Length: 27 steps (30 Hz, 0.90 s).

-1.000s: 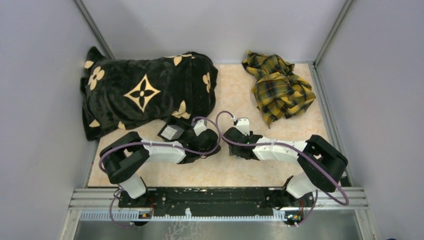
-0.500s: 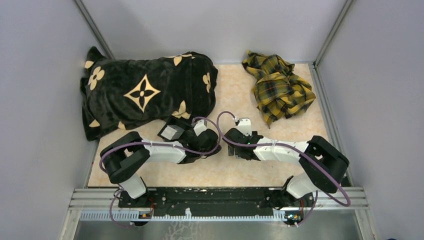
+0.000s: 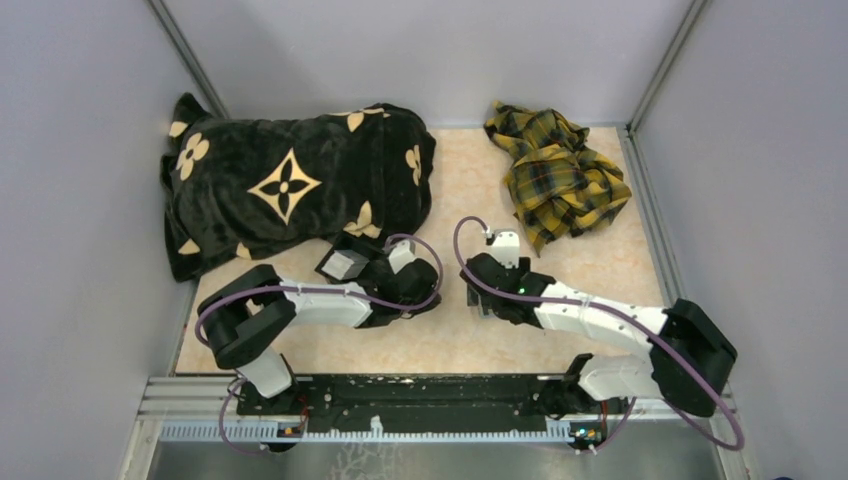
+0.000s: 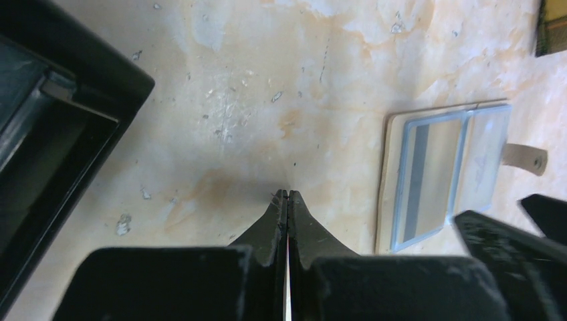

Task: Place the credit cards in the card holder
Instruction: Insert the credit card into the card holder.

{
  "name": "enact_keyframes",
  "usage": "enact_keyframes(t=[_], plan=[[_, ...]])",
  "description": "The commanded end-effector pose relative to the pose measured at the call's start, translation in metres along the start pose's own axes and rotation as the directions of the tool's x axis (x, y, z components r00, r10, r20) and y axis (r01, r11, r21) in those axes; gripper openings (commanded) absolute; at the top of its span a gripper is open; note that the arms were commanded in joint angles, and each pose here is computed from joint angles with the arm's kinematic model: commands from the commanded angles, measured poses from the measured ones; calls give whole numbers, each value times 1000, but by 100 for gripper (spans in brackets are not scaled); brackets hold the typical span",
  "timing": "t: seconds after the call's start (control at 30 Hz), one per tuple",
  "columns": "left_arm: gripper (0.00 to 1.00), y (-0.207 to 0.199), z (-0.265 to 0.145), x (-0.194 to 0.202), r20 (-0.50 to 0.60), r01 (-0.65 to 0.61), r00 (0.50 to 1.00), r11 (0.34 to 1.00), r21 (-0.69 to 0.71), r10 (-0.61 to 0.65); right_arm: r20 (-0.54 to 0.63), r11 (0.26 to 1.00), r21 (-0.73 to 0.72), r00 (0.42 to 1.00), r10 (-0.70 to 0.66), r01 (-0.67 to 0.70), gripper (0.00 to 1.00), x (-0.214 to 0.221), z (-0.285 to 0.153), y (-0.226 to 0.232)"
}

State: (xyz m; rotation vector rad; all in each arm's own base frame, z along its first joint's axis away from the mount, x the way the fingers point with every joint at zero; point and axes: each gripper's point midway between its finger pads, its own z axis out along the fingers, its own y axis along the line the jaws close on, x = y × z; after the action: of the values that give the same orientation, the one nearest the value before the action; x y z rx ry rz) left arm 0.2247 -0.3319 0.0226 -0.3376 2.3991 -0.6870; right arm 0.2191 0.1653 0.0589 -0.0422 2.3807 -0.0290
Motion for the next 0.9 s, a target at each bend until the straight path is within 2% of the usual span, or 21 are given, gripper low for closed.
enact_keyframes(t=[0.0, 0.2, 0.33, 0.47, 0.87], plan=[[0, 10, -10, 4, -22, -110, 994, 992, -54, 109, 96, 998, 27, 994, 60, -63, 79, -21, -14, -15], [1, -35, -7, 10, -33, -191, 980, 979, 76, 194, 83, 975, 218, 996, 36, -53, 77, -17, -13, -47], [3, -59, -3, 21, -54, -233, 968, 959, 160, 244, 69, 954, 293, 997, 46, -65, 77, -15, -8, -62], [4, -78, -2, 24, -46, -249, 963, 942, 225, 266, 86, 944, 316, 994, 65, -89, 77, -22, -9, -72], [4, -91, 10, 28, -49, -264, 958, 931, 251, 284, 71, 934, 343, 994, 81, -101, 75, -33, 6, -89]])
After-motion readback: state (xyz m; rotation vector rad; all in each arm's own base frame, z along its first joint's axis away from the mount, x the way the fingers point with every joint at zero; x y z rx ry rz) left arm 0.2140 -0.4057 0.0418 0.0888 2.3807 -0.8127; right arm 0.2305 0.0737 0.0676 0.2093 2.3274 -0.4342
